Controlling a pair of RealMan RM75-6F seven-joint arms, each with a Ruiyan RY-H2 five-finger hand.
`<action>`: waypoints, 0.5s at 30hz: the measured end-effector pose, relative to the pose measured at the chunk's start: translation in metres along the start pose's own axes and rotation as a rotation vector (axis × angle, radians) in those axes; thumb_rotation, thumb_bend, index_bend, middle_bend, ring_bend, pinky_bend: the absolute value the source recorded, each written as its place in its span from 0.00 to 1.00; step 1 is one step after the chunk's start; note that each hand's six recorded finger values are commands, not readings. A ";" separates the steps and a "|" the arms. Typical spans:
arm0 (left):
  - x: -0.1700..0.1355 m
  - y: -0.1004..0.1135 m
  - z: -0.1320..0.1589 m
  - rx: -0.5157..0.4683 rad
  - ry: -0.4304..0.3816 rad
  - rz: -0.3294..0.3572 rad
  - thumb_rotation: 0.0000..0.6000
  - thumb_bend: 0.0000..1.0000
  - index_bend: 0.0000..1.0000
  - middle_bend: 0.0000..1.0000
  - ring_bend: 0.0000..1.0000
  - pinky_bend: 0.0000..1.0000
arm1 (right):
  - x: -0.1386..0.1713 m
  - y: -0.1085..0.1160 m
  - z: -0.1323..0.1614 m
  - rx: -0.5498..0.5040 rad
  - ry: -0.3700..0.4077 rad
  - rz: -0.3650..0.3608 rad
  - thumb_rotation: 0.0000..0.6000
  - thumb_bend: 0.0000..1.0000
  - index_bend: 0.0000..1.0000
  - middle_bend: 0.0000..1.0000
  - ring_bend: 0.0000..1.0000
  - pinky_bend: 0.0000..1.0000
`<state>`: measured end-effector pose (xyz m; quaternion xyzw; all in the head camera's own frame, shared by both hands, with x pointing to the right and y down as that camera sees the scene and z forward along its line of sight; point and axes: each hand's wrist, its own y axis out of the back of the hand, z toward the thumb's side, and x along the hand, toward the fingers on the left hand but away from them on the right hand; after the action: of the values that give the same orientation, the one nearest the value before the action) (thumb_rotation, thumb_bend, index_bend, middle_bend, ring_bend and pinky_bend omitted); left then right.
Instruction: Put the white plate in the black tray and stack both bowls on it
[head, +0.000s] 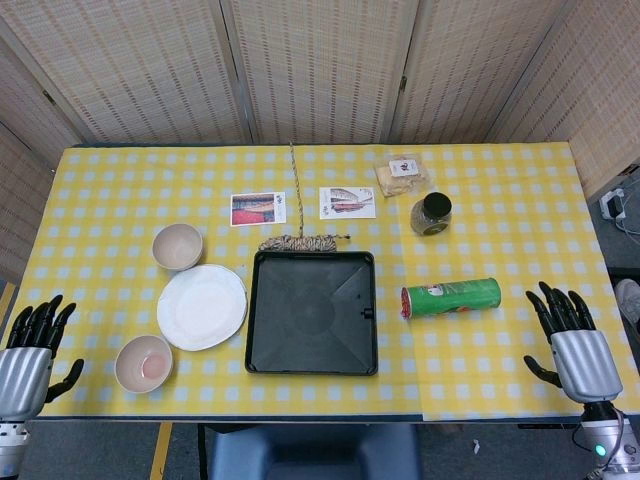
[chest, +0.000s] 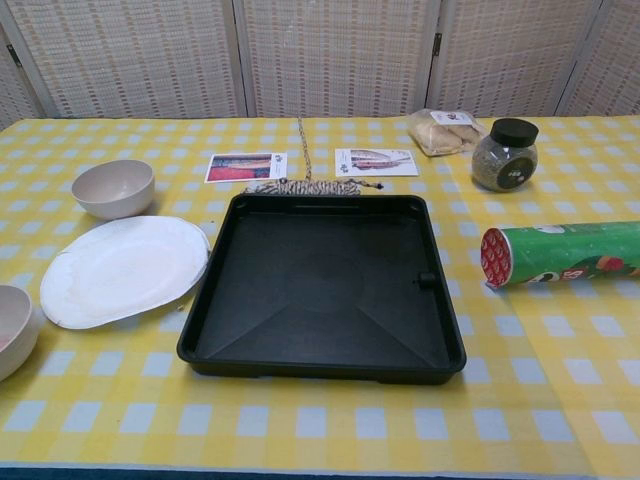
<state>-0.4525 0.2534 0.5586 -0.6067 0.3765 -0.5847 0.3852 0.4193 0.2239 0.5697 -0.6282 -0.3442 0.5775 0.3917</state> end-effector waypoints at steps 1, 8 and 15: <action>0.000 -0.001 0.001 0.000 -0.003 -0.003 1.00 0.38 0.00 0.00 0.00 0.02 | 0.000 0.000 0.000 0.002 0.001 0.002 1.00 0.24 0.00 0.00 0.00 0.00; 0.002 -0.002 0.010 0.001 -0.041 -0.004 1.00 0.38 0.00 0.00 0.00 0.03 | 0.004 -0.001 0.004 -0.005 0.034 0.013 1.00 0.24 0.00 0.00 0.00 0.00; -0.012 -0.007 0.032 -0.007 -0.138 -0.012 1.00 0.35 0.01 0.29 0.22 0.43 | 0.013 0.007 0.007 -0.020 0.057 -0.019 1.00 0.24 0.00 0.00 0.00 0.00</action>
<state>-0.4207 0.2682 0.5592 -0.6492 0.3474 -0.5422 0.4048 0.4136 0.2330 0.5570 -0.6449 -0.3445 0.5522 0.4007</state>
